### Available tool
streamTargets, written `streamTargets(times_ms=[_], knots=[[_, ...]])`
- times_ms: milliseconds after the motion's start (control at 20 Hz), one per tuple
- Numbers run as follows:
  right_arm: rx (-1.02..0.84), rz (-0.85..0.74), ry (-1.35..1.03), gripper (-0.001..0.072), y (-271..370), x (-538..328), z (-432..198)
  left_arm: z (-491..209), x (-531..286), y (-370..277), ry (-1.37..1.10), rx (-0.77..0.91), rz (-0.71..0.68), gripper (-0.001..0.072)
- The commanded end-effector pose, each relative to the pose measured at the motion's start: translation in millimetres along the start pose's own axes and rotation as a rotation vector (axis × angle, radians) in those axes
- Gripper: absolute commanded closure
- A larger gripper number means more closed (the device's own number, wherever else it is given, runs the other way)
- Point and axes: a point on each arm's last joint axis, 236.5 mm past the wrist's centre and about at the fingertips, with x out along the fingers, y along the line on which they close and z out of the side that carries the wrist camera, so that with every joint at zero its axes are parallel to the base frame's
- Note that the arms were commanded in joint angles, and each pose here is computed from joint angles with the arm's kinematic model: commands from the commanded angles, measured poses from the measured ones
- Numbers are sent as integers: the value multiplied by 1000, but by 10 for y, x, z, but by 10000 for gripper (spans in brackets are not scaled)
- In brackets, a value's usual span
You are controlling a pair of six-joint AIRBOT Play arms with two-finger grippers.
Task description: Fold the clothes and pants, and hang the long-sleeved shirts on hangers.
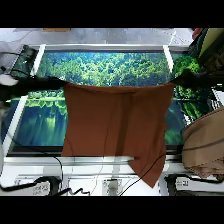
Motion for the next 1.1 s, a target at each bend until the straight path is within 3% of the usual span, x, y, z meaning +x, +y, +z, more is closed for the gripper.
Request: streamTargets(times_ms=[0,300,600,850,1050], knots=[[78,-60,-44,695,-527,771,124,-227,685,459,-4,-28,110,698],[18,-142,-194,695,-712,840,466,12,610,777,-111,-27,233,698],[-48,-196,17,695,-840,850,-12,-91,560,691,-64,-73,178,699],[-52,-182,242,695,-812,783,-536,-459,228,511,117,-118,62,699],[-50,-191,417,696,-836,648,-925,-1158,-15,509,420,-160,66,700]])
